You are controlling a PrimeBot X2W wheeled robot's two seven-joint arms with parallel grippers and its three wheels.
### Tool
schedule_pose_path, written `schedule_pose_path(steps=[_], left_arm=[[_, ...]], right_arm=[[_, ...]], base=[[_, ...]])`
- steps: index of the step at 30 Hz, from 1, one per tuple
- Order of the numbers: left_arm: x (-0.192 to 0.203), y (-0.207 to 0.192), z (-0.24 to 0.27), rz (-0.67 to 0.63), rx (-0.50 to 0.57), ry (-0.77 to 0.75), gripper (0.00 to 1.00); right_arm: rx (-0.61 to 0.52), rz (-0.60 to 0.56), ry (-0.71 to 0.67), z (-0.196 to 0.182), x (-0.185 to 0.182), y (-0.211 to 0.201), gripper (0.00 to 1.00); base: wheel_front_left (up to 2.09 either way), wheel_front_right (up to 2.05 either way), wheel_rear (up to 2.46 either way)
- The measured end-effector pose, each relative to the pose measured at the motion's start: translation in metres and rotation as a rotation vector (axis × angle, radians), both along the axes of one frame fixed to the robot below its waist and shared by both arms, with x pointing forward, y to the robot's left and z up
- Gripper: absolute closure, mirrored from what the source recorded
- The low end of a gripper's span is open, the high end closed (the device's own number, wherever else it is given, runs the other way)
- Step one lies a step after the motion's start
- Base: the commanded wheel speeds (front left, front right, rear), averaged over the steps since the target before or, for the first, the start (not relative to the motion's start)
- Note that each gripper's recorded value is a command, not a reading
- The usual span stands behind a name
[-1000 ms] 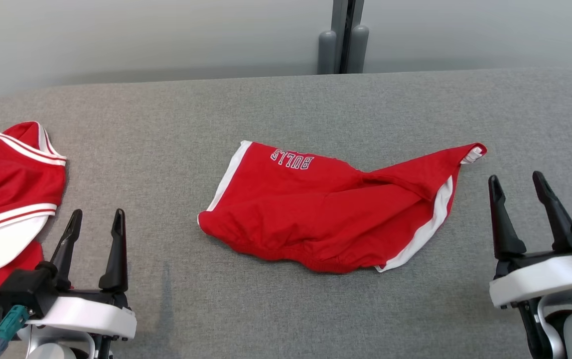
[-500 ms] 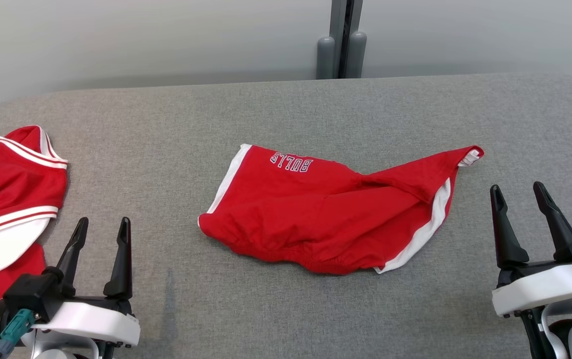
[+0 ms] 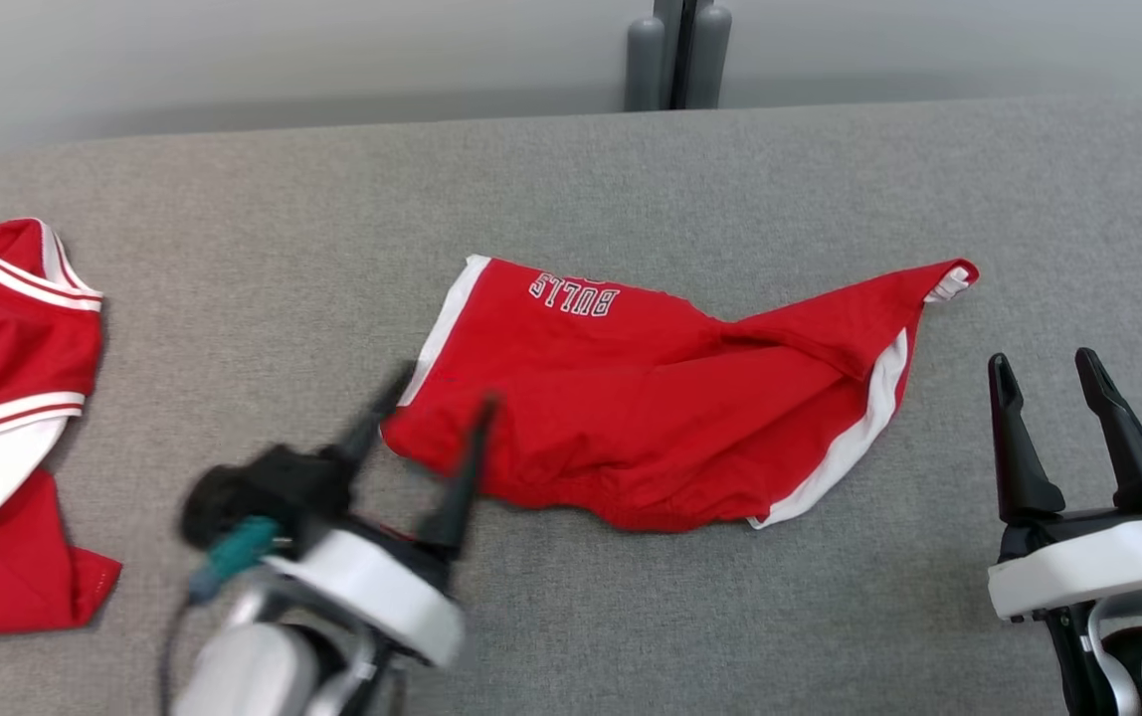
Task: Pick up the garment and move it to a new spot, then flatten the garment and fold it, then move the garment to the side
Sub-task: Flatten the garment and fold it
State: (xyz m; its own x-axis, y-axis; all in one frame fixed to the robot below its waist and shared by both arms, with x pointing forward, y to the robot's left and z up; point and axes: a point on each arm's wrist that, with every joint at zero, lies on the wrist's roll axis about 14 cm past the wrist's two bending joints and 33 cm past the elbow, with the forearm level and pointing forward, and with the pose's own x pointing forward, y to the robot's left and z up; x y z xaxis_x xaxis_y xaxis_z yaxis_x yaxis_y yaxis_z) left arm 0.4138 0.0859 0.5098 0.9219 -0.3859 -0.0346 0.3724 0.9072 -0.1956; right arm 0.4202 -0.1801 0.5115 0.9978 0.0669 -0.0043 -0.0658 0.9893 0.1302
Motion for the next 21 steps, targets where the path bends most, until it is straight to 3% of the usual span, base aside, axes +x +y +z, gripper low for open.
schedule_pose_path(steps=[4, 9, 16, 21], left_arm=[[-0.017, -0.073, -0.007, -0.247, -0.033, 0.053, 0.00], [-0.038, -0.123, -0.039, -0.442, -0.011, 0.164, 0.00], [-0.045, -0.148, -0.094, -0.574, 0.067, 0.304, 0.00], [-0.035, -0.144, -0.122, -0.591, 0.138, 0.338, 0.00]], right_arm=[[0.005, -0.010, 0.005, -0.005, 0.005, -0.003, 0.00], [0.012, -0.037, 0.020, -0.015, 0.009, -0.013, 0.00], [0.017, -0.096, 0.057, -0.034, 0.008, -0.033, 0.00], [0.014, -0.137, 0.074, -0.043, 0.004, -0.046, 0.00]], base=[[0.00, 0.00, 0.00], [0.00, 0.00, 0.00], [0.00, 0.00, 0.00], [0.00, 0.00, 0.00]])
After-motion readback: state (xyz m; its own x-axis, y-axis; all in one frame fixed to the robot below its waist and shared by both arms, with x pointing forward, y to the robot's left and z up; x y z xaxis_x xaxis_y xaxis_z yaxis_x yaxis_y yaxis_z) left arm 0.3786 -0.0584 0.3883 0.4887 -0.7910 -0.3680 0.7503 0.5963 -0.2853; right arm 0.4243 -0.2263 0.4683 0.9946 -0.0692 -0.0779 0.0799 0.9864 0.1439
